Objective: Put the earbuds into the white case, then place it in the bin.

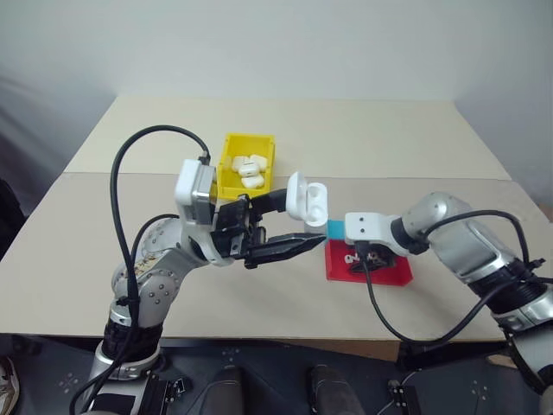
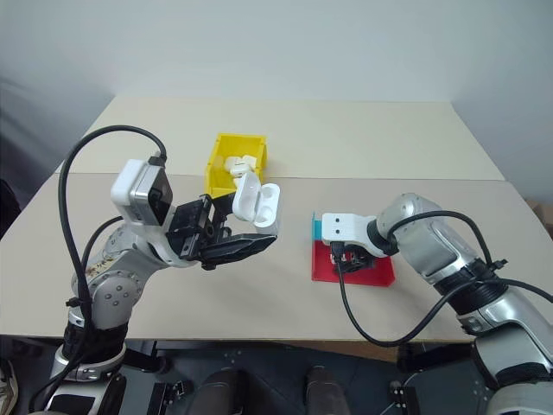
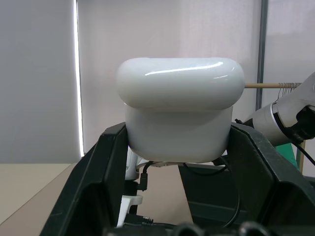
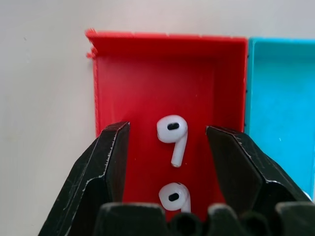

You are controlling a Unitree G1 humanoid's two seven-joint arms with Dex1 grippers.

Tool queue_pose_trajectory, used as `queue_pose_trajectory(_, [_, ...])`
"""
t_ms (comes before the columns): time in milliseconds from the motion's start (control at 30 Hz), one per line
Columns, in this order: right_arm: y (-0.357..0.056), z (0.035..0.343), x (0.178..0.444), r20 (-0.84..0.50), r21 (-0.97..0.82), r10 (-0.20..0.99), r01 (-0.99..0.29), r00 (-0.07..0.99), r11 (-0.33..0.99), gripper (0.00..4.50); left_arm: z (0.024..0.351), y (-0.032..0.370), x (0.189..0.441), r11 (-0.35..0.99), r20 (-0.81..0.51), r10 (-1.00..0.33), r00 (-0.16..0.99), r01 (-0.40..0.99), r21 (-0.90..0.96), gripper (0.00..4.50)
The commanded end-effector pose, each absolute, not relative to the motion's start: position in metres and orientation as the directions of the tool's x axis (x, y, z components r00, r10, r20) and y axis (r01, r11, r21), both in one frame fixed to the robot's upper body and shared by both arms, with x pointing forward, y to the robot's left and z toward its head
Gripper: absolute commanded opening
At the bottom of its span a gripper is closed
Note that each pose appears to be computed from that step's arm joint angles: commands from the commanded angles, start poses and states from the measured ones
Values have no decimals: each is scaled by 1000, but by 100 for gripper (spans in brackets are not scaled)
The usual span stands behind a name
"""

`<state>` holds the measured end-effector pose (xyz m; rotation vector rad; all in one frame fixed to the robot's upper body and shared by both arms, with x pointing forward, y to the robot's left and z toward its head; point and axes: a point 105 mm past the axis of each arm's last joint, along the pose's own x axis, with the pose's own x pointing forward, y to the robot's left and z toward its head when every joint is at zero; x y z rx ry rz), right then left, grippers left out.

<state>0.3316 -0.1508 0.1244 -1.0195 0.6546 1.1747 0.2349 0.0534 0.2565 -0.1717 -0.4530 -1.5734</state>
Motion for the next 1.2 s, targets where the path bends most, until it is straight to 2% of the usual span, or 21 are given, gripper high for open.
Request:
queue_pose_trajectory(33, [-149,129,337,-854,-337,413,-941,317,26,295,266,51,225,-12,388,-916,-105,972,234,275])
queue_pose_trajectory(167, [-147,127,337,-857,-327,415,-945,306,21,295,266,49,223,-20,388,-915,-113,971,237,275])
queue_pose_trajectory(200, [-147,127,336,-856,-325,419,-945,303,19,277,266,49,223,-21,387,-915,-114,971,237,275])
queue_pose_trajectory(267, [-146,126,335,-857,-320,421,-947,295,12,234,266,50,223,-21,385,-916,-114,971,237,275])
queue_pose_trajectory(433, [-144,123,330,-857,-312,428,-950,289,17,67,266,51,224,-23,378,-919,-115,971,239,275])
queue_pose_trajectory(567, [-143,127,328,-838,-320,450,-946,309,53,62,264,51,224,-29,372,-921,-118,971,235,275])
queue_pose_trajectory(667, [-143,153,324,-770,-341,527,-930,359,135,62,264,51,224,-52,364,-921,-141,968,244,275])
queue_pose_trajectory(733, [-143,180,318,-679,-342,614,-913,403,221,62,266,50,225,-68,369,-916,-157,968,243,275])
queue_pose_trajectory(833, [-143,210,314,-555,-369,682,-875,477,312,62,266,49,226,-86,369,-914,-169,969,232,275])
queue_pose_trajectory(900, [-142,245,308,-357,-374,772,-838,526,398,62,265,44,228,-94,360,-918,-168,972,215,275])
queue_pose_trajectory(967, [-147,267,299,-179,-365,813,-805,554,468,62,265,41,231,-95,339,-927,-158,976,197,275])
queue_pose_trajectory(1067, [-154,284,283,30,-312,831,-785,555,535,62,265,36,234,-89,306,-942,-139,981,172,275])
queue_pose_trajectory(1133, [-155,290,275,121,-276,829,-784,546,556,62,265,35,236,-84,285,-950,-126,984,158,275])
queue_pose_trajectory(1200, [-154,300,262,231,-224,833,-806,502,548,62,265,33,235,-83,276,-953,-123,985,150,275])
